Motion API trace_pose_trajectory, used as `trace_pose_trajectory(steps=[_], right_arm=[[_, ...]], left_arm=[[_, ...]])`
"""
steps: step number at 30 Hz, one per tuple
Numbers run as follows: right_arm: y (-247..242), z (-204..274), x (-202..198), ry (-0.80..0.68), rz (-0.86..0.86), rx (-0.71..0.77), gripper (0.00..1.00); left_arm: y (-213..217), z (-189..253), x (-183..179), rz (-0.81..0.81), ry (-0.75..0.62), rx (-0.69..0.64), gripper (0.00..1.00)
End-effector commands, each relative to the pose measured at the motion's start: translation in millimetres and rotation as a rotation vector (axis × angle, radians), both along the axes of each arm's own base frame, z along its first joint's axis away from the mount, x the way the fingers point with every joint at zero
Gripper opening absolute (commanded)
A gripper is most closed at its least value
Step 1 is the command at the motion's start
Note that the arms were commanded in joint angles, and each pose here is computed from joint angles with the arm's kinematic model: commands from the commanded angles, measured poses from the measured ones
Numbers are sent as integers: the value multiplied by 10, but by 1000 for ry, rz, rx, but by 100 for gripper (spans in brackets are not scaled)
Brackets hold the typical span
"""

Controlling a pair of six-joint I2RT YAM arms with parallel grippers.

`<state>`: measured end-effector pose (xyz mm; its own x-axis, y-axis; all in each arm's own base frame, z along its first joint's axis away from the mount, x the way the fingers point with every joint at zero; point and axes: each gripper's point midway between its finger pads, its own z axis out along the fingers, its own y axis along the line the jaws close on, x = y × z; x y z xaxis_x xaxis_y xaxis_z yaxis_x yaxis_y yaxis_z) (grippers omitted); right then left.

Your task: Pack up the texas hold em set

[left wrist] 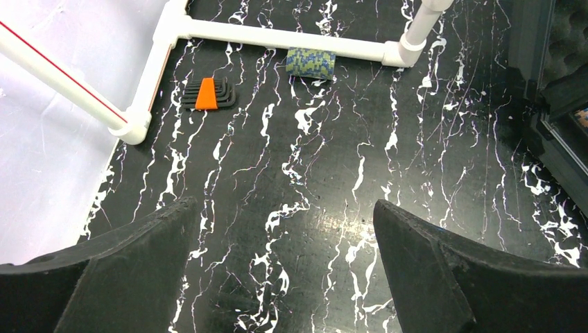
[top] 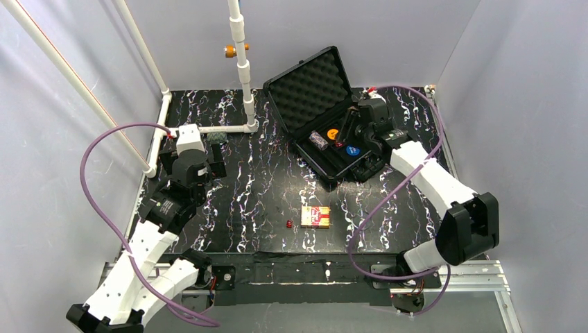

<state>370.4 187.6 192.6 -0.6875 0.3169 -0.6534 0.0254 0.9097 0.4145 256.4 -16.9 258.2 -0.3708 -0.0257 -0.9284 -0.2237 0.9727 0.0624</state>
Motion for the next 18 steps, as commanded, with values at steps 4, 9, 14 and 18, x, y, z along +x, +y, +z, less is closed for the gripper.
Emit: trace_pose_trajectory(steps=[4,9,14,18], right_arm=[[417,314,-279,-147,195,-30,70],[582,293,-476,-173,267,-23,78],[563,121,-625,-152,278,-21,79],[536,25,-725,-139,283,-11,79]], left_arm=[[34,-80,44,21,25,35,98],[-3,-188,105,19,68,51,98],[-64,-319,210,17,146,36,98],[-164,-386,352,-27,206,-5,98]])
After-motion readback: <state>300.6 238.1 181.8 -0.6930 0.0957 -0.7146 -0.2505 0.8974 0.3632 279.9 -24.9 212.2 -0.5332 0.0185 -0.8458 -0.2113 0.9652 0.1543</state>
